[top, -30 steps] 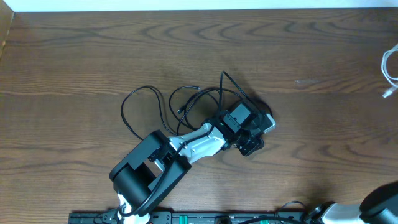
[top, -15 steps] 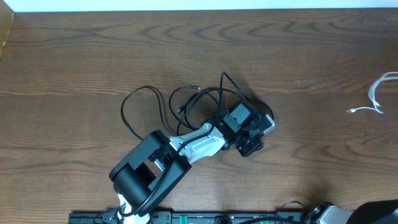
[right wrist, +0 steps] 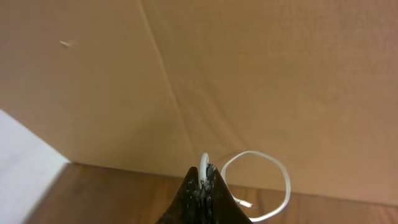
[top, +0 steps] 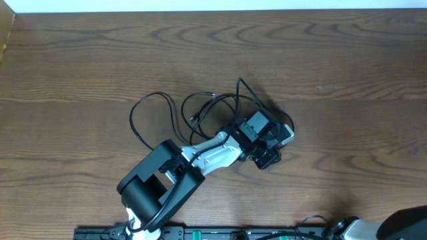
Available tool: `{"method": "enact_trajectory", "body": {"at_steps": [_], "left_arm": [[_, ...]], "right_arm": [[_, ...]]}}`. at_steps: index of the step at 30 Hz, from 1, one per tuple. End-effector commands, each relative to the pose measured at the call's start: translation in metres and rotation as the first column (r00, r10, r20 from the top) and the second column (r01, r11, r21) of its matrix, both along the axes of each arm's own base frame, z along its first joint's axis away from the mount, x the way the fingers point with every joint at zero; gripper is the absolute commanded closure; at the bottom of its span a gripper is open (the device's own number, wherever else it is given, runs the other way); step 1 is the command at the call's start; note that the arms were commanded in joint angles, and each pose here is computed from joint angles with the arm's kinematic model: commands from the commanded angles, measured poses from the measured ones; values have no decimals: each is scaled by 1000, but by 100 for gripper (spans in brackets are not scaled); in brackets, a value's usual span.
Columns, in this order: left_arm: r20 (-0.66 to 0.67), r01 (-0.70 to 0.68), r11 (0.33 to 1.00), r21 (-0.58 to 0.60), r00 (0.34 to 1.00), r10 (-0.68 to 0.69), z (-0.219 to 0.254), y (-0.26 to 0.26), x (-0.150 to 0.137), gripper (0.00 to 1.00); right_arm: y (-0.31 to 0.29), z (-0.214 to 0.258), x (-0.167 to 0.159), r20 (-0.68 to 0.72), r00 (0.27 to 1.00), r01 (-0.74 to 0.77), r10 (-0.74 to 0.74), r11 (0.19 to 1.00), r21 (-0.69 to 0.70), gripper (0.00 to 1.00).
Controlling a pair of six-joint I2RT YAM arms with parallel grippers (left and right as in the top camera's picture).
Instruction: Untangle cables
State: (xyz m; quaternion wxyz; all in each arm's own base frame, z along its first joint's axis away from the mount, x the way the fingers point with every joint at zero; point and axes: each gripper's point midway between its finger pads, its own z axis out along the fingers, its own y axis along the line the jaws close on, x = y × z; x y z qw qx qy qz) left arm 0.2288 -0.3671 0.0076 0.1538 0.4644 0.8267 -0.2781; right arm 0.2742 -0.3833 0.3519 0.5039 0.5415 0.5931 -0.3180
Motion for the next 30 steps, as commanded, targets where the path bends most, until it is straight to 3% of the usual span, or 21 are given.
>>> {"method": "enact_trajectory", "body": {"at_steps": [1,9,16,19,23,26,27,28,29,30], "left_arm": [[-38,-12,999,42,999,14,-11,7,-5,57],[-46,-12,999,50,999,14,-12,9,-7,57],[-74,-38,997,63,996,43,-14,12,-9,57],[-80,-38,997,72,996,44,-15,13,-11,58],[-80,-38,997,72,996,44,-15,13,-11,59],[-83,-41,996,73,995,47,-15,13,-11,59],[-87,-44,996,74,995,51,-15,14,-11,59],[-89,-46,996,75,995,53,-15,14,-11,59],[-91,-46,996,78,994,53,-16,14,-12,59],[-91,-46,996,79,994,53,-16,15,-12,59]], "right_arm": [[-19,-33,2,-125,992,-21,26,999,40,99],[-43,-151,2,-236,967,-22,100,950,310,99],[-22,-278,22,-165,931,-150,324,757,636,99],[-10,-300,40,-89,910,-231,404,675,701,99],[14,-300,85,158,835,-463,527,517,720,99],[22,-293,99,238,809,-522,537,472,710,99],[23,-292,101,239,810,-522,536,471,711,96],[25,-293,101,237,809,-520,538,468,715,83],[26,-296,97,219,820,-498,529,469,730,43],[26,-298,93,204,828,-480,523,471,740,25]]}}
